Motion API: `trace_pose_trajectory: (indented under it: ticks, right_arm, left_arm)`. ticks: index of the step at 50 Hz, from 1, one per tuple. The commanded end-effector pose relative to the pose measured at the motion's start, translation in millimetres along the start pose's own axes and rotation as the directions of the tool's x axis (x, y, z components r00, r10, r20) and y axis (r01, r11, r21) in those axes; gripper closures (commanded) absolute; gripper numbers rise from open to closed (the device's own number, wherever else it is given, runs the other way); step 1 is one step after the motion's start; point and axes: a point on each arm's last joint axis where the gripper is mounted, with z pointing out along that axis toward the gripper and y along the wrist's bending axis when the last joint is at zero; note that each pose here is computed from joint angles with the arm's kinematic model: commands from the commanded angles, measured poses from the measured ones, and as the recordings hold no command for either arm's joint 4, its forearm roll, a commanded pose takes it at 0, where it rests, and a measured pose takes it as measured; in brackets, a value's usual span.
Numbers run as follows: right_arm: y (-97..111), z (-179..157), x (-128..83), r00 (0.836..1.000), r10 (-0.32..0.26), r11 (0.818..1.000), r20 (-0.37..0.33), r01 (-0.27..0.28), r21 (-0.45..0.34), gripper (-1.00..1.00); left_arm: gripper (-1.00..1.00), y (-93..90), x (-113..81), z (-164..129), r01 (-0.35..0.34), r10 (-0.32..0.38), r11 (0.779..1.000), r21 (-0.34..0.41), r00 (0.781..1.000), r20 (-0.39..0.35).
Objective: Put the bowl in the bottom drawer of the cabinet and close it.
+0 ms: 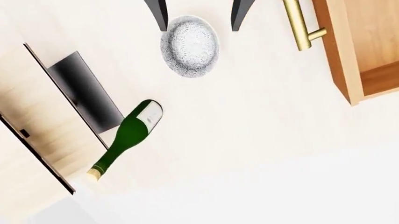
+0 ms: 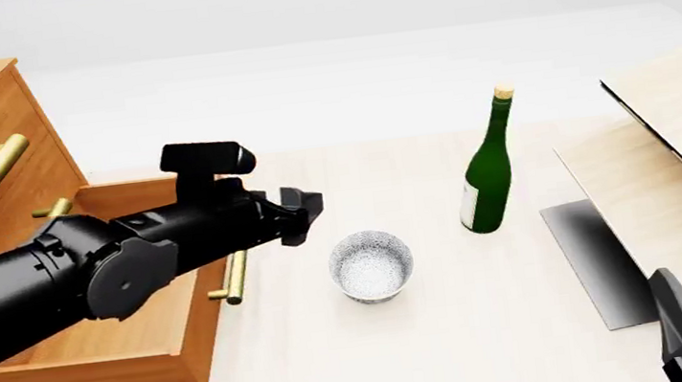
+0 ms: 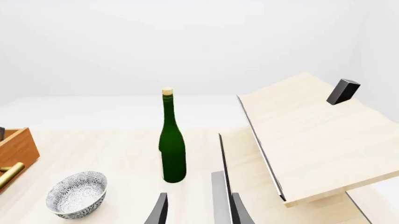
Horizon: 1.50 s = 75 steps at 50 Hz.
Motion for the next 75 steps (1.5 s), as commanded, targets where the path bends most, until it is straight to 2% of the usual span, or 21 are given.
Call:
trace_pose_trajectory:
  ticks: [1,46,60,75]
  right_arm:
    - [0,0,0,1.0,0.0,1.0,0.0,0.0,0.0,-1.0]
    - [0,0,0,1.0,0.0,1.0,0.0,0.0,0.0,-1.0]
    - [0,0,0,1.0,0.0,1.0,0.0,0.0,0.0,-1.0]
    - [0,0,0,1.0,0.0,1.0,0.0,0.0,0.0,-1.0]
  left_arm:
    - [-1.0,0.5,0.1,17,0.01,-0.01,1.0,-0.005,1.0,-0.014]
    - [-1.0,13.9,5.4,66,0.092,-0.096,0.994,-0.057,0.993,-0.068]
    - [-1.0,20.5,12.5,86,0.119,-0.127,0.99,-0.082,0.987,-0.101]
    - [-1.0,19.9,21.6,101,0.135,-0.146,0.987,-0.09,0.98,-0.133]
